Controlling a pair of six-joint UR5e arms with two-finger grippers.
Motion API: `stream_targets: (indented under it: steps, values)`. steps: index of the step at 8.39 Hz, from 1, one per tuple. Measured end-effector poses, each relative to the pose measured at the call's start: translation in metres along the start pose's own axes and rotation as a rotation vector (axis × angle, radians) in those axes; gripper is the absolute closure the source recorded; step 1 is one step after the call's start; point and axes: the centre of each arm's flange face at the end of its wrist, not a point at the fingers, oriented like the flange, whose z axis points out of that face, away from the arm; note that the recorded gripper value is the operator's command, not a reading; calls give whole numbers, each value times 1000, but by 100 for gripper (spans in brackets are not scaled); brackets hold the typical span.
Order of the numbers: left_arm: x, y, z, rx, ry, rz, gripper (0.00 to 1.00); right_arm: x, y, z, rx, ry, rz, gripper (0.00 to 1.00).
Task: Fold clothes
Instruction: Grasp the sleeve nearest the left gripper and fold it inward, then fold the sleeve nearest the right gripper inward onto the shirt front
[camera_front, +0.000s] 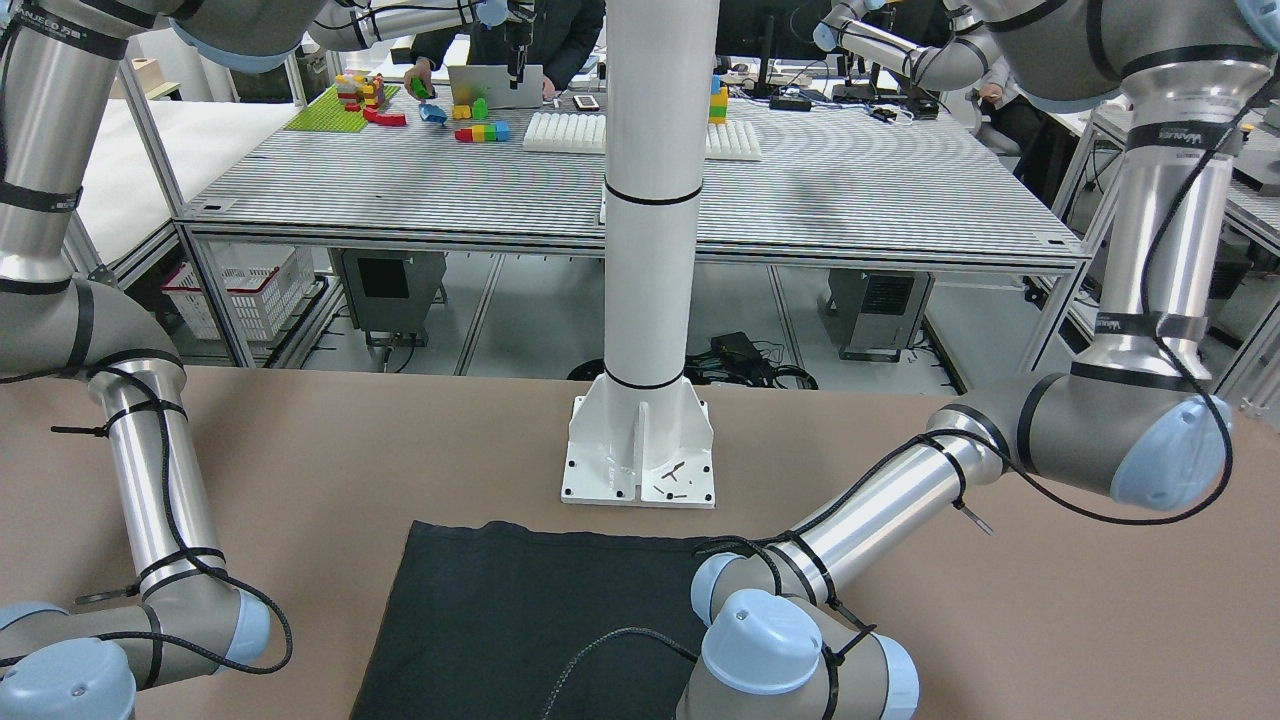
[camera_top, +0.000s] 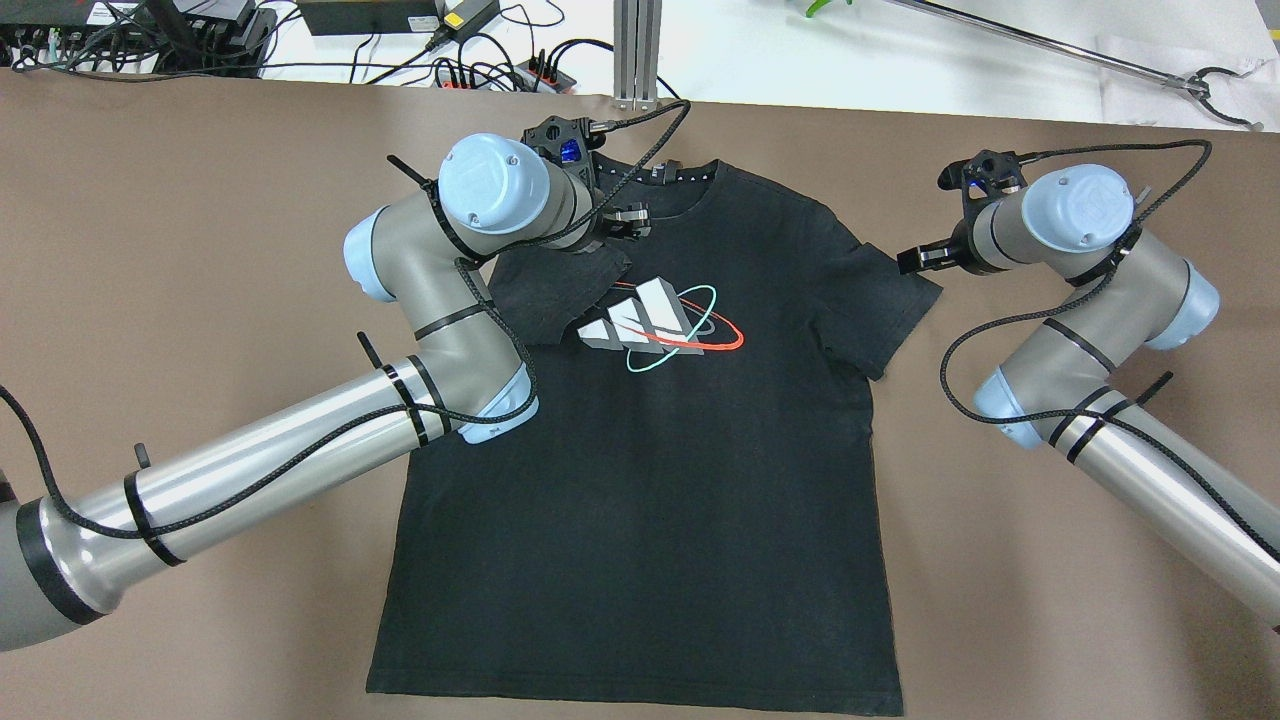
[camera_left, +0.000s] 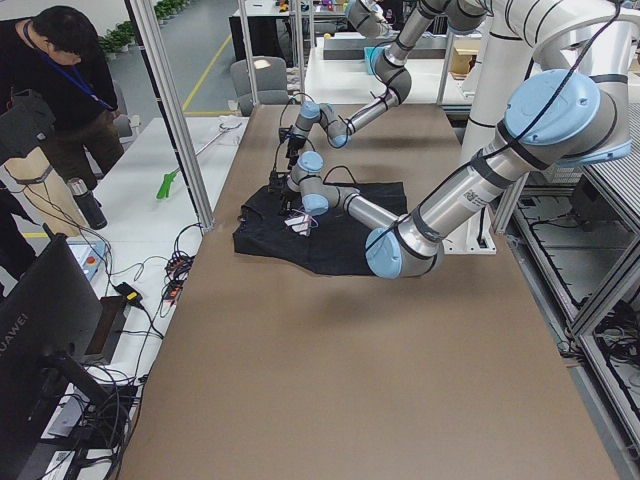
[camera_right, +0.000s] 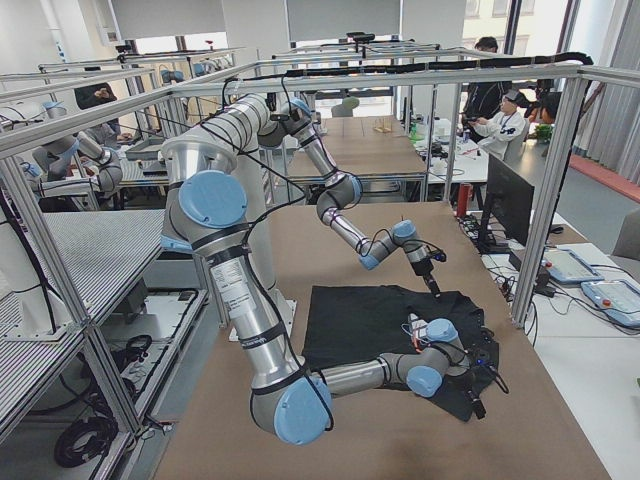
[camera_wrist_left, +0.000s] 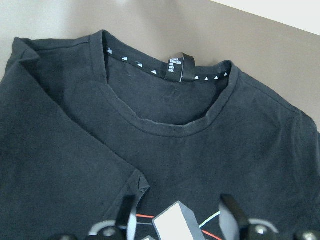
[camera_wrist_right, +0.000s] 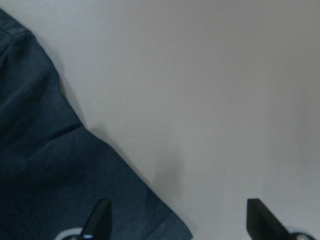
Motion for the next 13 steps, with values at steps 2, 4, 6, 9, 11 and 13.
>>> stream_targets:
  steps: [2, 4, 6, 9, 11, 13]
  values:
    - [1, -3, -2, 2, 3, -3, 6, 4, 9, 4, 11, -18, 49, 11]
    - [1, -3, -2, 3, 3, -1, 6, 18, 31, 13, 34, -48, 89, 24]
    - [-1, -3, -1, 1, 2, 3, 6, 16, 46, 22, 50, -67, 135, 46]
    - [-3, -3, -1, 2, 0, 7, 6, 7, 53, 27, 60, -74, 169, 100]
    - [-5, -3, -1, 1, -2, 7, 6, 3, 52, 25, 62, -79, 171, 100]
    - [-6, -3, -1, 2, -3, 8, 6, -3, 48, 17, 72, -98, 168, 100]
